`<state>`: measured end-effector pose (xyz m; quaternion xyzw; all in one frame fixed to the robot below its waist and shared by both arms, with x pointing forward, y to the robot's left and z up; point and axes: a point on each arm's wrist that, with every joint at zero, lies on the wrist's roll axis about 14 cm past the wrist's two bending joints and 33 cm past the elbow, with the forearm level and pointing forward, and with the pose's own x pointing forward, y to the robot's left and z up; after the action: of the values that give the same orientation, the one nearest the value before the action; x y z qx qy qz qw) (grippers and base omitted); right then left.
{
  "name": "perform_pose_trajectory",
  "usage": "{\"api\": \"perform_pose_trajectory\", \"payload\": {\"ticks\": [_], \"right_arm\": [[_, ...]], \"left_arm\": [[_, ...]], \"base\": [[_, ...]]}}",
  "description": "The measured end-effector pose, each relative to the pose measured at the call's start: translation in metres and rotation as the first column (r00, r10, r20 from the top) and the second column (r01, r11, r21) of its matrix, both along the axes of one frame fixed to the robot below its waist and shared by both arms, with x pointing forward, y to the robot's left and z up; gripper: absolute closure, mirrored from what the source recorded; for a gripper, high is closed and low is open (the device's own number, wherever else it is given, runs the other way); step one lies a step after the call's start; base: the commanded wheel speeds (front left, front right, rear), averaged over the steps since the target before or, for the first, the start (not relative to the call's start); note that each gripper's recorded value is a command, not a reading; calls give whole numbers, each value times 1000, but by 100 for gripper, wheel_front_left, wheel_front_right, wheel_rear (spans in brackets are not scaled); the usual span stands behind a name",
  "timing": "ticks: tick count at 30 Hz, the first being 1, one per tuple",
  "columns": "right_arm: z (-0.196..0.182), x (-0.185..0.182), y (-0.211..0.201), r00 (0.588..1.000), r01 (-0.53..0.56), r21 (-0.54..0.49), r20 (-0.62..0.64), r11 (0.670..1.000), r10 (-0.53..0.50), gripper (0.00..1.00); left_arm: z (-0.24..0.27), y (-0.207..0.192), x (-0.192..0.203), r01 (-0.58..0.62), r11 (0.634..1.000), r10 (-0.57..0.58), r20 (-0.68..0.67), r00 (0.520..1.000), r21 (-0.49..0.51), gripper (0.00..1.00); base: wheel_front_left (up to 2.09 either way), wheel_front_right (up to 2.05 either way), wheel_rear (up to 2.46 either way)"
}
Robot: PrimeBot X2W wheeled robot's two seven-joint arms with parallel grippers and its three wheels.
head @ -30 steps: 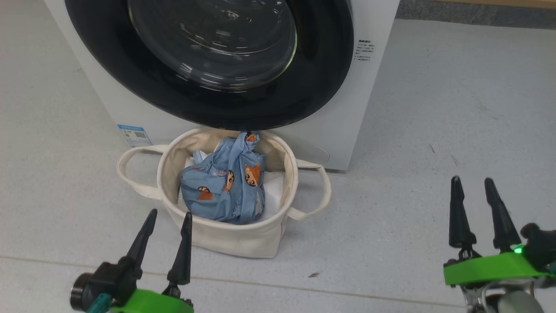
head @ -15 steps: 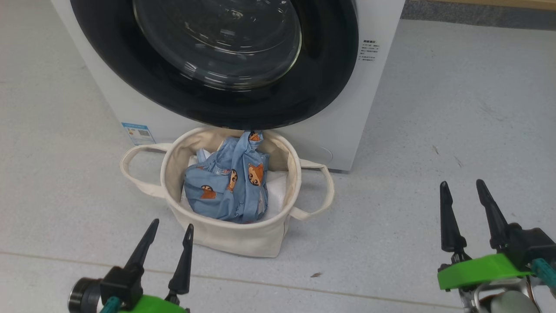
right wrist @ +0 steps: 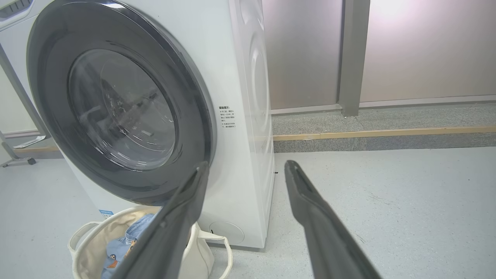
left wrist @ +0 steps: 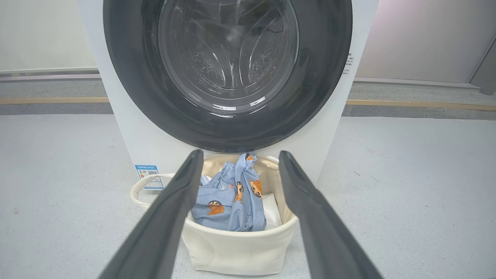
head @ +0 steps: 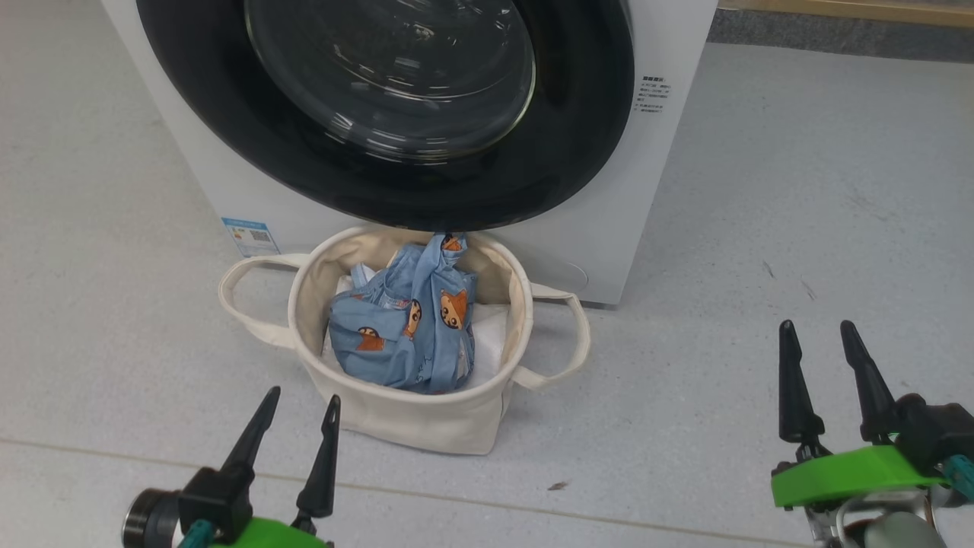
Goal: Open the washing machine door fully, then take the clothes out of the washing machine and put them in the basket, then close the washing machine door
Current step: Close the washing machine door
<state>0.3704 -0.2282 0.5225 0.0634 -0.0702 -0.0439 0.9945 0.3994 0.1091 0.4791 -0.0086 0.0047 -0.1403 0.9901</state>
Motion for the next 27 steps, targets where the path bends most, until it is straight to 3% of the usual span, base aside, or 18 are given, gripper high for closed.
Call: {"api": "perform_pose_trajectory", "payload": {"ticks": [27], "right_arm": [[-2,0,8,1000,-24,8,-4,1000,24,0]], "left_arm": [[6,9,6,-52,999,52,18,998,-17,0]], "base": [[0,0,0]]}}
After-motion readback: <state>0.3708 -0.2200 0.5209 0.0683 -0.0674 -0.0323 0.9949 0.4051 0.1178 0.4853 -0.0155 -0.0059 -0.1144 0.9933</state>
